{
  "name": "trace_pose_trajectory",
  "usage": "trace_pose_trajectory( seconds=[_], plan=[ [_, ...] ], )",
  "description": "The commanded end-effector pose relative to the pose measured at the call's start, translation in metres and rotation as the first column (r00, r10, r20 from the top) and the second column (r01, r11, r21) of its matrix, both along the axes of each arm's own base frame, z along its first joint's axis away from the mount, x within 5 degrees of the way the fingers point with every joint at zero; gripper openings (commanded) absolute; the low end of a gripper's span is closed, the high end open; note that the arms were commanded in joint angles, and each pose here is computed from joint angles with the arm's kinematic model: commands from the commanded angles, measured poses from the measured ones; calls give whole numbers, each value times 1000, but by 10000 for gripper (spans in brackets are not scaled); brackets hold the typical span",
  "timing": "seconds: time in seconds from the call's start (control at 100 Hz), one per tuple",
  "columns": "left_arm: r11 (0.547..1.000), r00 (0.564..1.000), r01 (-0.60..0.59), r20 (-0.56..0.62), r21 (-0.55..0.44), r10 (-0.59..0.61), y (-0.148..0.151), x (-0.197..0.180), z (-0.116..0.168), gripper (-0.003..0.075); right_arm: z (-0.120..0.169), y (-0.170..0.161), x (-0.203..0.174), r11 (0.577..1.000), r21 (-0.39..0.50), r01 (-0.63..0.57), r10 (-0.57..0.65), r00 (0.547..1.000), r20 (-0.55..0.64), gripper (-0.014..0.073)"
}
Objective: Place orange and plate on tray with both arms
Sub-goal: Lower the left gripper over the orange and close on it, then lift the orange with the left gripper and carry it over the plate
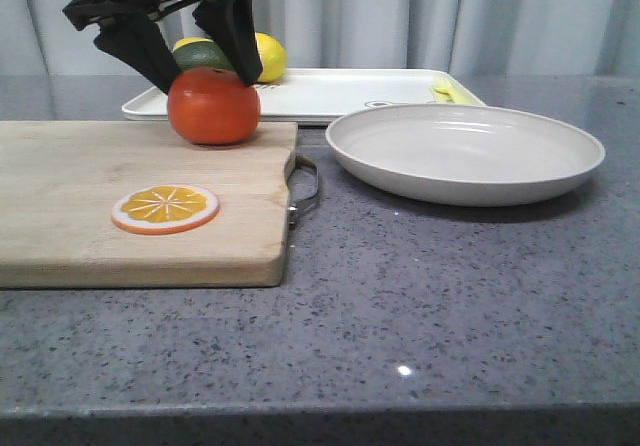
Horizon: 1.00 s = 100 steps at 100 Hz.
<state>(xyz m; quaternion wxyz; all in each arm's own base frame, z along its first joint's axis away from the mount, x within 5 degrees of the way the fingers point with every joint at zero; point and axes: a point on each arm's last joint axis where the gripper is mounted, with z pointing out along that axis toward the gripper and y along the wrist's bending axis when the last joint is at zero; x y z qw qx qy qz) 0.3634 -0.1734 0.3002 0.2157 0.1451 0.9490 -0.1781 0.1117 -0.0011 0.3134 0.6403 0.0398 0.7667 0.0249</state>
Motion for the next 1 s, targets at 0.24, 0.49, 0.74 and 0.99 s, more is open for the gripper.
trace_pose_trajectory(
  seconds=[0.24, 0.49, 0.74, 0.99],
  plan=[
    [998, 996, 6, 92, -57, 0, -2, -6, 31, 366, 17, 0, 2, 1000, -25, 1, 1, 995, 97, -57],
    [998, 996, 6, 93, -58, 0, -2, -6, 31, 319, 17, 0, 2, 1000, -25, 1, 1, 995, 97, -57],
    [995, 993, 16, 121, -100, -4, -5, -6, 49, 312, 17, 0, 2, 1000, -25, 1, 1, 995, 97, -57],
    [984, 986, 56, 165, -167, -28, -19, -11, 73, 313, 17, 0, 2, 1000, -25, 1, 1, 995, 97, -57]
  ],
)
